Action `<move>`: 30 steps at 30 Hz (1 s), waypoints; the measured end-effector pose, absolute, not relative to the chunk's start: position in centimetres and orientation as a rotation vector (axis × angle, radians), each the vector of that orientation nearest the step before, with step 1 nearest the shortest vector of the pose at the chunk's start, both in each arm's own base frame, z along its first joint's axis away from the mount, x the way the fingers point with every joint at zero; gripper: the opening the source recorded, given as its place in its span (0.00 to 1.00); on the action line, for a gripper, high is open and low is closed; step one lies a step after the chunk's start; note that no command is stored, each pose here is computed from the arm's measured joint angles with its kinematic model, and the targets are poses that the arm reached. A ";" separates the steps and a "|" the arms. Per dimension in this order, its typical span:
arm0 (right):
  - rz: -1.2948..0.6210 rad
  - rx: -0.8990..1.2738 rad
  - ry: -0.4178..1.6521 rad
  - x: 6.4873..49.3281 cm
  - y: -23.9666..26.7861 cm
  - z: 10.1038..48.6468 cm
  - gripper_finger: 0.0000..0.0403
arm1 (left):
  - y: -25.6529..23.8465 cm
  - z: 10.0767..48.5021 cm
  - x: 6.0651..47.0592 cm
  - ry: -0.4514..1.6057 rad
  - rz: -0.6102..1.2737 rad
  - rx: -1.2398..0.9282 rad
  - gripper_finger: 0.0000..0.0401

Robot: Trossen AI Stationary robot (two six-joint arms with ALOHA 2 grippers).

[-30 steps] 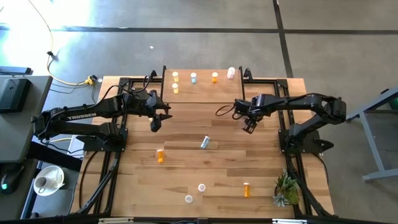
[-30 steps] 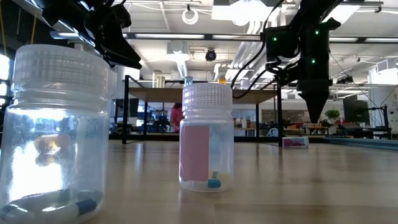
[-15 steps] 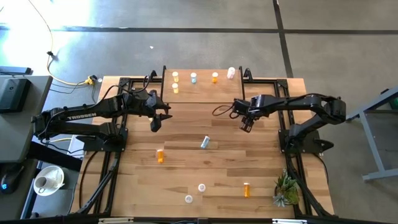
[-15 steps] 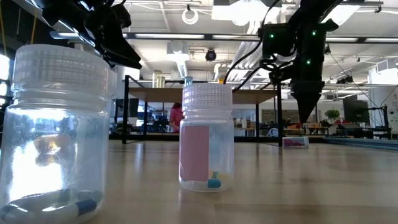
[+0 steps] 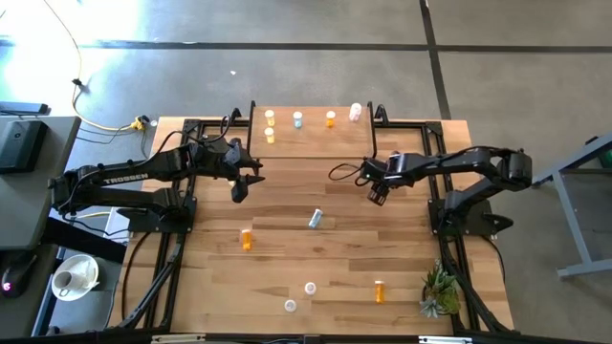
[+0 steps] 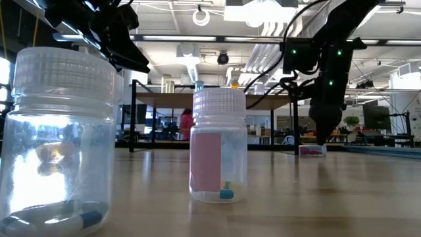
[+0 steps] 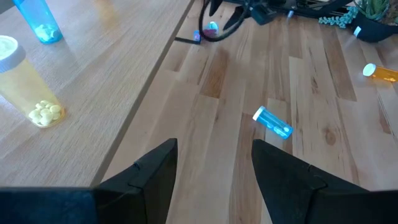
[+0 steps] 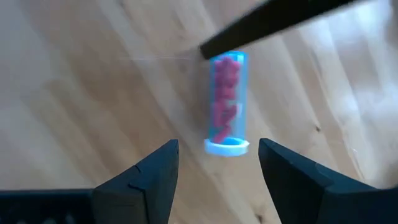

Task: Pick and place medicine bottles onto shelf by color
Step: Put the top blue pill bottle on the shelf aligned with the other blue pill bottle

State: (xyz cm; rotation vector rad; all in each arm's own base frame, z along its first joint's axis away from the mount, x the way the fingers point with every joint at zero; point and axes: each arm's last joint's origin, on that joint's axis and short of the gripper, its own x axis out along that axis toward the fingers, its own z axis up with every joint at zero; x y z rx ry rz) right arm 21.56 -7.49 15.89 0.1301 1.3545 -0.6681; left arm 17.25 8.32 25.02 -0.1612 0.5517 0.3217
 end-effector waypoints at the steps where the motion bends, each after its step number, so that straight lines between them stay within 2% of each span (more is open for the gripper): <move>1: -0.683 0.128 1.351 21.5 -7.6 15.7 0.53 | 8.3 25.0 17.3 0.552 0.322 -0.161 0.49; 21: -0.734 0.225 1.253 20.6 -7.6 13.4 0.52 | 8.3 25.0 17.3 0.550 0.324 -0.169 0.49; 30: -0.729 0.263 1.235 20.5 -7.5 13.1 0.36 | 8.3 25.0 17.3 0.550 0.324 -0.169 0.49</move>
